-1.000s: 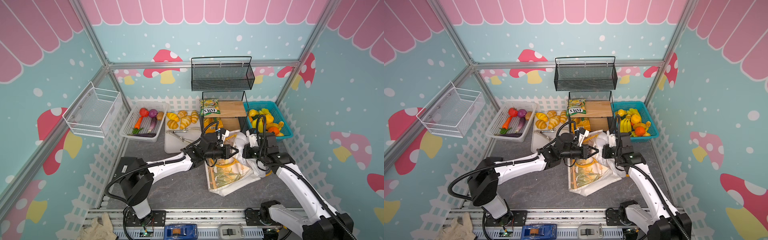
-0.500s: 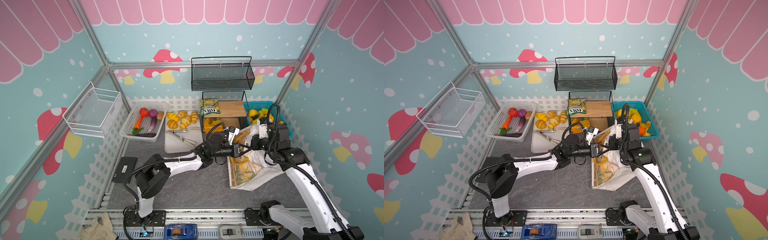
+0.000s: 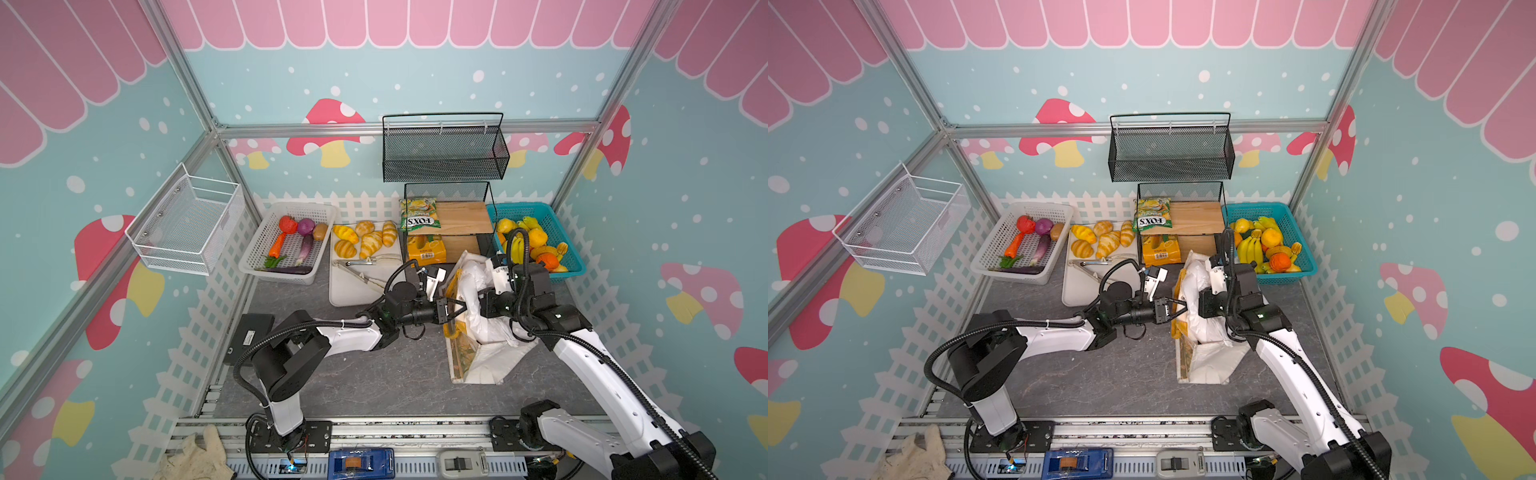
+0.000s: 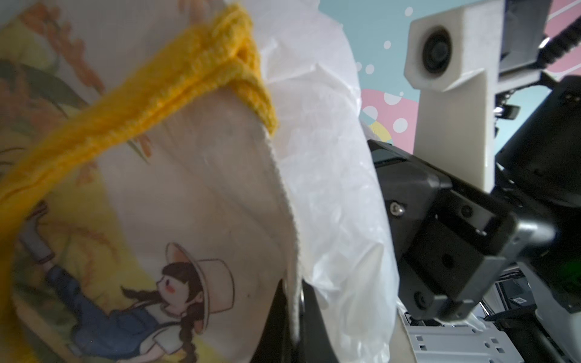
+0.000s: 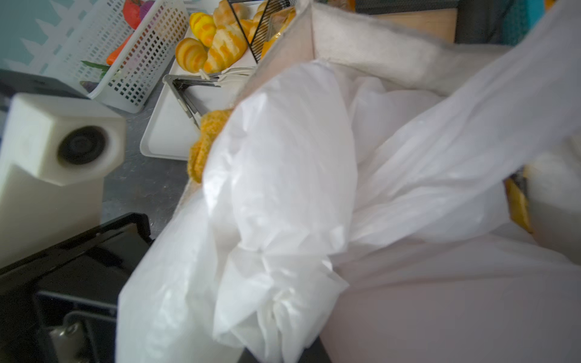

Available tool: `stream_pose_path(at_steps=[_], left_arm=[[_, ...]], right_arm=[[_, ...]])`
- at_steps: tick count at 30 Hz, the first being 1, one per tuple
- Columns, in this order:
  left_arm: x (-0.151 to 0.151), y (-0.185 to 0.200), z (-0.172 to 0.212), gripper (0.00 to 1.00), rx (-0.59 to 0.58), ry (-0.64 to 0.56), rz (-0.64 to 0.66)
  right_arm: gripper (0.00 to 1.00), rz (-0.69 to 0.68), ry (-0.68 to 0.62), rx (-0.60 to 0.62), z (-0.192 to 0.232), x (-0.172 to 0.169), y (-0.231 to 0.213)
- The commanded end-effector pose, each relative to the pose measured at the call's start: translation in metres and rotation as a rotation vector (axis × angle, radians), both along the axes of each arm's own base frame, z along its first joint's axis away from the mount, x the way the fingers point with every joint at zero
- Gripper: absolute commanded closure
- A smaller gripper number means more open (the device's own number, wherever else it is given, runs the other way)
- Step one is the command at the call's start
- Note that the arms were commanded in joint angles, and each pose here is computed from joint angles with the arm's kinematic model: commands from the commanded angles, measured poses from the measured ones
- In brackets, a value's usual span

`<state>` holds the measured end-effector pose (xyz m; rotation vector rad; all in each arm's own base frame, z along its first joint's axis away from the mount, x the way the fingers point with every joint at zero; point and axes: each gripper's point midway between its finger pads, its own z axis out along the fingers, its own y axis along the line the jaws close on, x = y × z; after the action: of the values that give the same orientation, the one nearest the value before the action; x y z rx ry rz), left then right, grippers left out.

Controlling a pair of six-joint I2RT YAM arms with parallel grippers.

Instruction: Place the mixed food into the grocery bags and tie them

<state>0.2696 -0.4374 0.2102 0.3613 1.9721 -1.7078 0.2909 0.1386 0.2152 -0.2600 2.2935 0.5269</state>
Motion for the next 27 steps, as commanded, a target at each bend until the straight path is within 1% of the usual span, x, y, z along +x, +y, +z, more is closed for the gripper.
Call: stream_pose_path(at_steps=[1,5,8,12,14,16,18,20,22,27], left_arm=[[-0.004,0.011,0.005,0.98,0.022,-0.015,0.004],[-0.007,0.028,0.002,0.95,0.050,-0.004,0.014],[-0.005,0.046,0.000,0.94,0.064,0.014,0.037],[-0.005,0.068,-0.009,0.94,0.131,0.012,0.056],[-0.005,0.075,-0.014,0.95,0.170,0.011,0.063],[-0.007,0.079,-0.017,0.96,0.193,0.003,0.063],[-0.007,0.081,-0.019,0.97,0.204,-0.006,0.066],[-0.007,0.081,-0.018,0.99,0.206,-0.013,0.066],[-0.006,0.081,-0.017,1.00,0.206,-0.018,0.070],[-0.003,0.084,-0.010,1.00,0.209,-0.041,0.092]], right_arm=[[0.99,0.041,0.064,0.033,-0.016,-0.006,0.027],[0.99,0.045,0.143,0.005,-0.047,-0.010,0.042],[0.99,0.028,0.179,-0.027,-0.070,-0.011,0.044],[0.99,0.005,0.204,-0.074,-0.092,-0.009,0.044],[0.99,-0.001,0.222,-0.127,-0.105,-0.009,0.043],[0.97,0.010,0.246,-0.157,-0.117,-0.010,0.045],[0.95,0.044,0.264,-0.158,-0.124,-0.011,0.051],[0.89,0.093,0.254,-0.151,-0.117,-0.010,0.060],[0.80,0.130,0.208,-0.146,-0.095,-0.005,0.066],[0.52,0.175,0.058,-0.096,-0.015,-0.001,0.071]])
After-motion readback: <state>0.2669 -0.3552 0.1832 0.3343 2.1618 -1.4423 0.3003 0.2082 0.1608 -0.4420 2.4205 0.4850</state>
